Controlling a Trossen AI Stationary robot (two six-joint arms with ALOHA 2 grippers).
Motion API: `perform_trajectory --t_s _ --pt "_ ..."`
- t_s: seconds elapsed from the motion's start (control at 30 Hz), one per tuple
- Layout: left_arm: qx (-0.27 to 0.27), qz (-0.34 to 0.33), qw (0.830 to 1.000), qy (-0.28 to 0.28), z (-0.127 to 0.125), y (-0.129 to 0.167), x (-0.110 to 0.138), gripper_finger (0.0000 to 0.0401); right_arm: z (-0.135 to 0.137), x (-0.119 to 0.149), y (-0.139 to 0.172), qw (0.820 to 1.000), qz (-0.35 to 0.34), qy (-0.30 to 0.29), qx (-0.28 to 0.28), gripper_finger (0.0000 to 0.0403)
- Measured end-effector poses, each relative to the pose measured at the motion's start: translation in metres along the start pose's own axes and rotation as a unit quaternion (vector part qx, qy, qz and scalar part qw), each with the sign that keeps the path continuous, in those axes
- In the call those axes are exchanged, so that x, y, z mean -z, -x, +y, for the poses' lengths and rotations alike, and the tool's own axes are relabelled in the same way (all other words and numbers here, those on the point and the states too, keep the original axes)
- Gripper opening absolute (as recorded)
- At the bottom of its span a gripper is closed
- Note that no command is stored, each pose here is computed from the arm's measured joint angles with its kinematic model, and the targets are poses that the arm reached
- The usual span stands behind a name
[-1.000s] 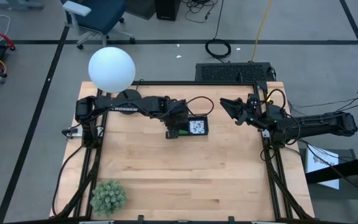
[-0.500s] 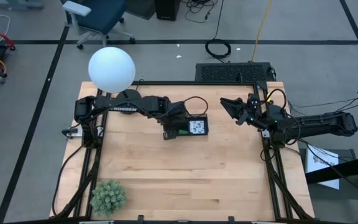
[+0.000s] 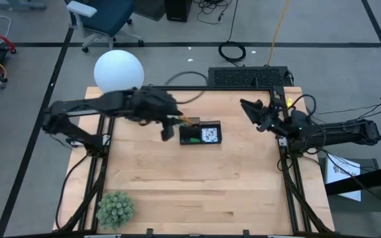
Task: Pick and place office supplies into organizer
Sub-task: Return to Home Position
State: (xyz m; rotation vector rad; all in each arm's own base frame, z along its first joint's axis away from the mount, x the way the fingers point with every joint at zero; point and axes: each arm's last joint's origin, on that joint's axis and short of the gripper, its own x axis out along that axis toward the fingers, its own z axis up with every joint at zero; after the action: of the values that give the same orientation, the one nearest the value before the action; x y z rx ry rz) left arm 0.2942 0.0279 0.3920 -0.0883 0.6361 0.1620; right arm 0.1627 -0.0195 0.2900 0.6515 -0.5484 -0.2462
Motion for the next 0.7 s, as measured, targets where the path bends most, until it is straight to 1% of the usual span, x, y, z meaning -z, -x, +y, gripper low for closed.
perform_trajectory --t_s 0.1,0.23,0.33,0.43,0.53,0.7 --pt "0.01 -0.034 0.999 -0.009 0.001 0.03 -0.002 0.0129 0.005 -0.006 0.004 1.0 -0.018 0.011 -0.019 0.0181" --pt "0.03 -0.068 0.997 -0.025 0.002 0.061 -0.001 0.0129 0.012 -0.016 0.012 0.999 -0.032 0.017 -0.038 0.0181" --pt "0.038 -0.085 0.995 -0.029 0.002 0.075 -0.001 0.0129 0.018 -0.024 0.021 0.998 -0.039 0.025 -0.053 0.0181" --pt "0.038 -0.101 0.994 -0.025 0.005 0.079 0.005 0.0129 0.023 -0.035 0.033 0.996 -0.051 0.033 -0.065 0.0181" --pt "0.054 -0.119 0.991 -0.001 0.011 0.075 0.021 0.0129 0.027 -0.045 0.046 0.995 -0.067 0.045 -0.064 0.0181" --pt "0.082 -0.154 0.985 0.021 0.013 0.073 0.064 0.0129 0.028 -0.06 0.064 0.992 -0.093 0.067 -0.056 0.0181"
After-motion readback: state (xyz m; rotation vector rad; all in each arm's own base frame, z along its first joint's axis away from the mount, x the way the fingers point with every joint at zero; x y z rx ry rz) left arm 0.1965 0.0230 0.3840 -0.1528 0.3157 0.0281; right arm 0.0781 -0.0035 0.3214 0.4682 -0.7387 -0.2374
